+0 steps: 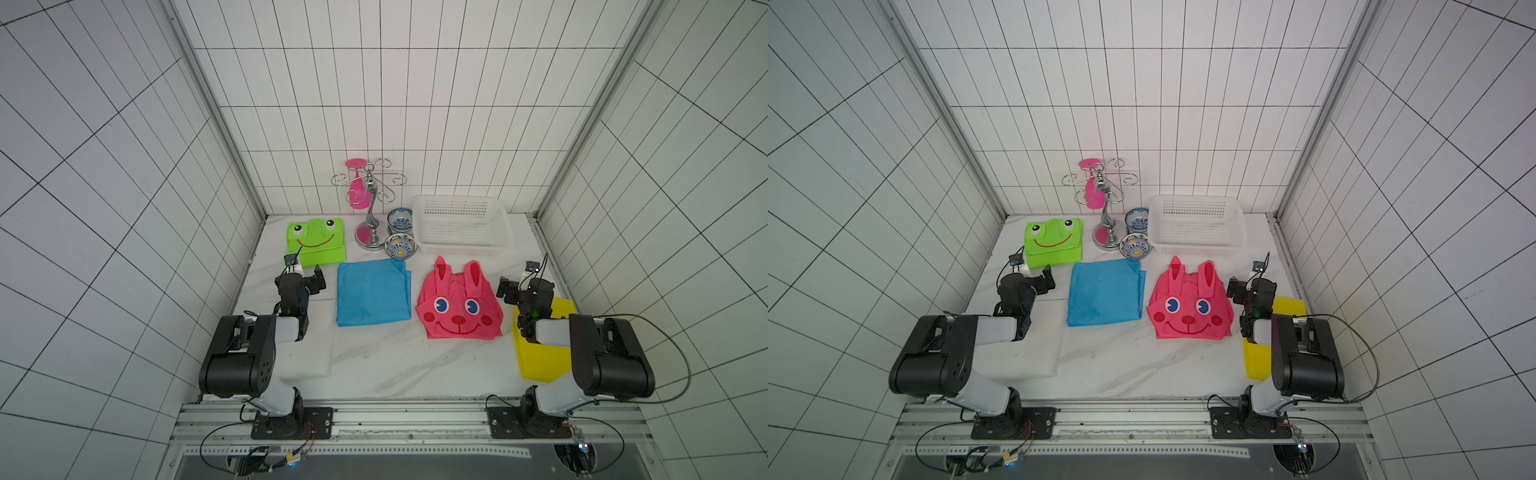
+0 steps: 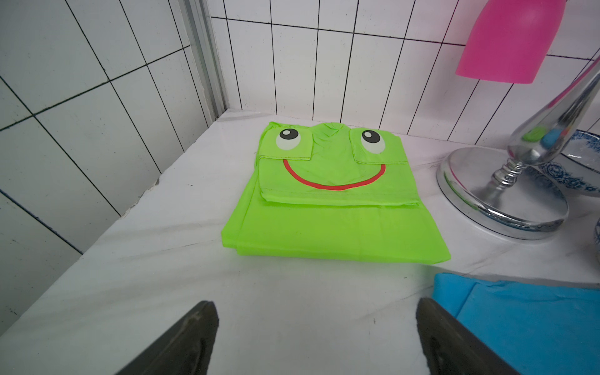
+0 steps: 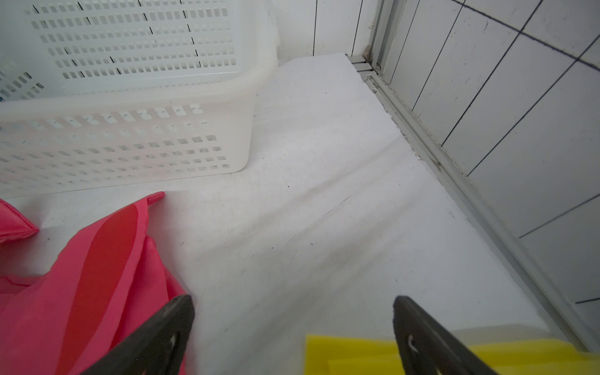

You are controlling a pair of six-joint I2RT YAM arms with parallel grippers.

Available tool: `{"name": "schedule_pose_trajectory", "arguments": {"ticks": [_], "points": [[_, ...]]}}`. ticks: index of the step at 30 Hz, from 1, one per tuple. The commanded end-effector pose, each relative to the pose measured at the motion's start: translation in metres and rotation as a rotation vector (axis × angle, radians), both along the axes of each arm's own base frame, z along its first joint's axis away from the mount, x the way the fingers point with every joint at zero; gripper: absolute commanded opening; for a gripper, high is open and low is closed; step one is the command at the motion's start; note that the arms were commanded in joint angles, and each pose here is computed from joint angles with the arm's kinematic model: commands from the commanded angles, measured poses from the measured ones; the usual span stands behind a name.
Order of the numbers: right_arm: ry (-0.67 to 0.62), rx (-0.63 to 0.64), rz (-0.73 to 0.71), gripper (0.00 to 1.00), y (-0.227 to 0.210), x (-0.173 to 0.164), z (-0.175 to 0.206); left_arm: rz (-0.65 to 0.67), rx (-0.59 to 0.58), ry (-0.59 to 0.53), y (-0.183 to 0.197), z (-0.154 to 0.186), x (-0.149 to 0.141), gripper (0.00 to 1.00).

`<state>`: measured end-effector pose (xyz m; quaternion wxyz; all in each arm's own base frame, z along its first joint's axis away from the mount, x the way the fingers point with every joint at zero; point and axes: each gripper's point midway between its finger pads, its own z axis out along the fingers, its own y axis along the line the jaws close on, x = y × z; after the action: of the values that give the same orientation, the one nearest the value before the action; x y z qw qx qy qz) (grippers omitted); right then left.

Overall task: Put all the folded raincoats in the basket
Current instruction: Pick up the raincoat from the center of the board.

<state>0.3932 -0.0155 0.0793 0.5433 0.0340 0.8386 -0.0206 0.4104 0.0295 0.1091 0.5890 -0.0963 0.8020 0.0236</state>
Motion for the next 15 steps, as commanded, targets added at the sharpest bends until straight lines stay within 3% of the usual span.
{"name": "schedule_pose_trajectory", "arguments": {"ticks": [1, 15], "points": [[-0.037, -0.007, 0.002, 0.99, -0.002, 0.0101, 0.0139, 0.002, 0.002, -0.02, -0.0003, 0.0048, 0.0033, 0.98], [-0.037, -0.004, 0.002, 0.99, -0.0027, 0.0097, 0.0136, 0.0, 0.008, -0.021, -0.0014, 0.0049, 0.0027, 0.98]]}}
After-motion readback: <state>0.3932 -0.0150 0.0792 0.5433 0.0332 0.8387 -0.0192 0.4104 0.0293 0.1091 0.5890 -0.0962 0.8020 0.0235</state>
